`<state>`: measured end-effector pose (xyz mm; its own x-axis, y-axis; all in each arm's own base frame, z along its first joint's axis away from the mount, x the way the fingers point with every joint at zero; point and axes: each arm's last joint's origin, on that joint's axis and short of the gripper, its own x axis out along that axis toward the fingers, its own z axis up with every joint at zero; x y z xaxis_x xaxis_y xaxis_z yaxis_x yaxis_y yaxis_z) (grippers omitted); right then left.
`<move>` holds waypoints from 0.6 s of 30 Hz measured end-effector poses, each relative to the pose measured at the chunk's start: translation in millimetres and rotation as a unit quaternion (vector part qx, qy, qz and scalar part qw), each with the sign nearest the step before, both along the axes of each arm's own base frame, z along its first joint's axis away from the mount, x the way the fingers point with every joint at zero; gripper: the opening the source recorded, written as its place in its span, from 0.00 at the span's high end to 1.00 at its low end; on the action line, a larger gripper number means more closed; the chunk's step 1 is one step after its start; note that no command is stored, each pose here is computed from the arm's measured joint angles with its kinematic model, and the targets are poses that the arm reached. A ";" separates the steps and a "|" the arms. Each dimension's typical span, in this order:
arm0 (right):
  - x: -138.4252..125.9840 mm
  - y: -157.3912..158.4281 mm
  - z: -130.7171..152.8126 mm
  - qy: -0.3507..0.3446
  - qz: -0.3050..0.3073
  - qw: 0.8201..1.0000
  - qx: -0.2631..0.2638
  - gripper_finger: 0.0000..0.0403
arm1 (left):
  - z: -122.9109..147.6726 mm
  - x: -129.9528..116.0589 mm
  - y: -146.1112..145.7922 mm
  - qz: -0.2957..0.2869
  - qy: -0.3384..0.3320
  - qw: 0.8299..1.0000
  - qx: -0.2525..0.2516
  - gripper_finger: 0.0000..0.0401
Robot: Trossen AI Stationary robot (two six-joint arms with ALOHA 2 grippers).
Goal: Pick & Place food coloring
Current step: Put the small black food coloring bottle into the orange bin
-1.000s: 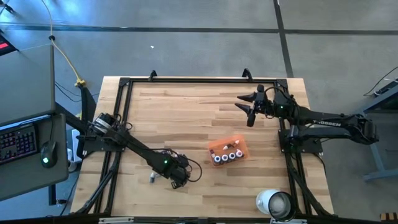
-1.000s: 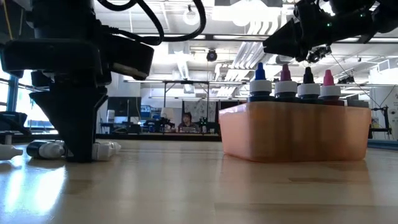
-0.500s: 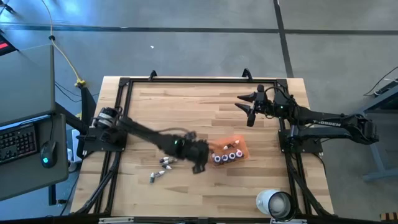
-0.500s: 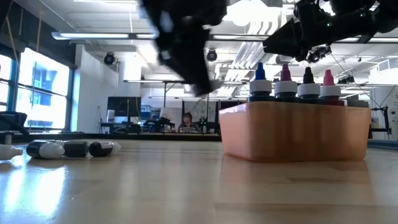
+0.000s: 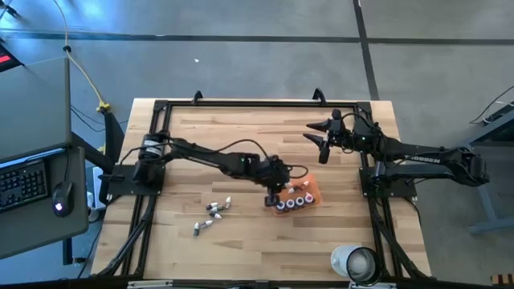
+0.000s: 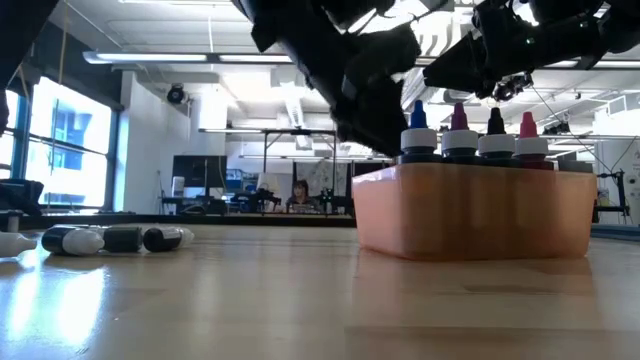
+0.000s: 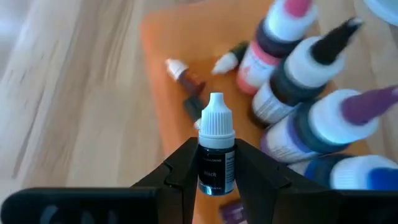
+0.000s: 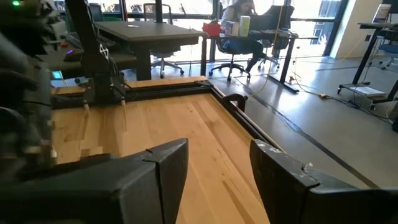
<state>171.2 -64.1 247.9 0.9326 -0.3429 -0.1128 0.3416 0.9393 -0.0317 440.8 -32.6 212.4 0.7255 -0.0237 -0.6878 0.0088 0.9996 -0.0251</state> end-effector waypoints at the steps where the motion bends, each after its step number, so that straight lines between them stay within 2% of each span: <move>1: 0.0 0.1 0.0 0.000 0.000 1.000 0.000 0.59 | -1.5 3.1 -0.8 -0.004 -0.010 1.000 0.002 0.77; 9: 0.0 0.0 -0.3 0.002 0.000 1.000 0.000 0.59 | -24.1 5.6 -3.9 -0.022 0.027 0.999 -0.013 0.77; 12: 0.0 0.0 -0.3 0.002 0.000 1.000 0.000 0.59 | -26.8 9.7 -7.1 -0.031 0.016 0.999 -0.014 0.77; 14: 0.0 0.0 -0.4 0.002 0.000 1.000 0.000 0.59 | -33.7 7.4 -7.7 -0.033 0.037 0.999 -0.013 0.77; 18: 0.0 0.0 -0.4 0.002 0.000 1.000 0.000 0.59 | -30.6 8.7 -7.0 -0.038 0.027 0.999 -0.008 0.77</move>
